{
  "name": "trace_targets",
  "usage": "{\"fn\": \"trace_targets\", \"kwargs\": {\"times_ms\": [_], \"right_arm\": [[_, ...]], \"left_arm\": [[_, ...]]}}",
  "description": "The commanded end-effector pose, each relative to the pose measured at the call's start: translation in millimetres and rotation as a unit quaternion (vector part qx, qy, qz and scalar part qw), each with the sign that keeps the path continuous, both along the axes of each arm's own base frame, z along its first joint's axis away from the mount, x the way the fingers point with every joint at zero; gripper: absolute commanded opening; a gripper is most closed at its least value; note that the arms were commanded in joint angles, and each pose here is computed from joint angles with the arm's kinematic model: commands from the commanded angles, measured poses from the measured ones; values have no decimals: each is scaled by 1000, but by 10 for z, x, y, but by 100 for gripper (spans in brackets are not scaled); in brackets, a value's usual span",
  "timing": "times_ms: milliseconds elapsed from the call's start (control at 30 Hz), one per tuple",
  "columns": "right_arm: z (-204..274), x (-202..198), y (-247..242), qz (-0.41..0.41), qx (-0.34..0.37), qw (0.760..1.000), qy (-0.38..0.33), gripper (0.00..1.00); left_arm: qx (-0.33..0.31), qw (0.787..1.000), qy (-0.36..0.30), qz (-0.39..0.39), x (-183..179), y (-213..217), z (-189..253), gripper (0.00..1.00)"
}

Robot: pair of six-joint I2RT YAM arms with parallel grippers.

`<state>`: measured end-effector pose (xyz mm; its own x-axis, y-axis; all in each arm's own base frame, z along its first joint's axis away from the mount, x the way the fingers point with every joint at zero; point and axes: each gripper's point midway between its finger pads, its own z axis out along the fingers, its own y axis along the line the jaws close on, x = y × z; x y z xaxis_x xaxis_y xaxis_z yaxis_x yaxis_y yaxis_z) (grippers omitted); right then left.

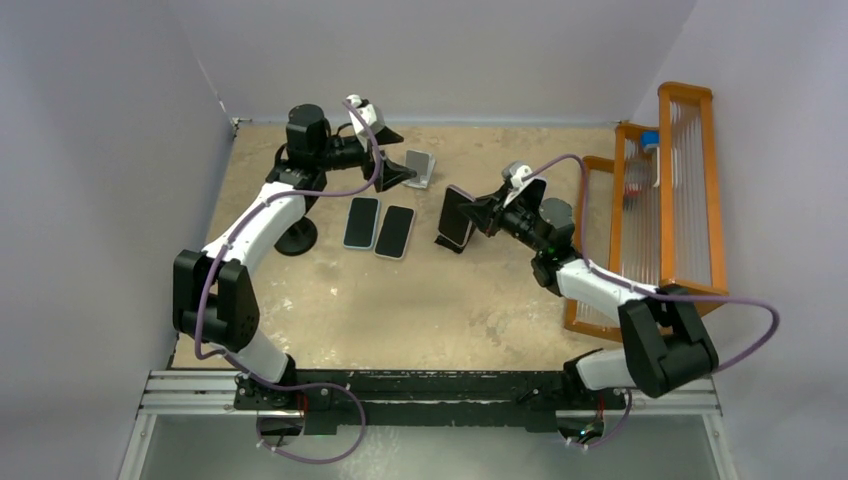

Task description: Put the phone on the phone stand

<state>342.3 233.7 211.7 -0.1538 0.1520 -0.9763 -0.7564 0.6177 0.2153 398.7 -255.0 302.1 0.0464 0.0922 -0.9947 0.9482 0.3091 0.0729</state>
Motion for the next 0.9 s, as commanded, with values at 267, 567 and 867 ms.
{"fn": "trace_targets", "kwargs": {"times_ms": [267, 567, 867], "right_arm": [[226, 357, 56, 4, -10, 995, -98, 0], [5, 406, -156, 24, 5, 996, -86, 0], [-252, 430, -91, 59, 39, 996, -56, 0]], "left_arm": [[-10, 1000, -11, -5, -62, 25, 80, 85], [-4, 1000, -2, -9, -38, 21, -23, 85], [-4, 1000, -1, -16, -33, 5, -43, 85]]}}
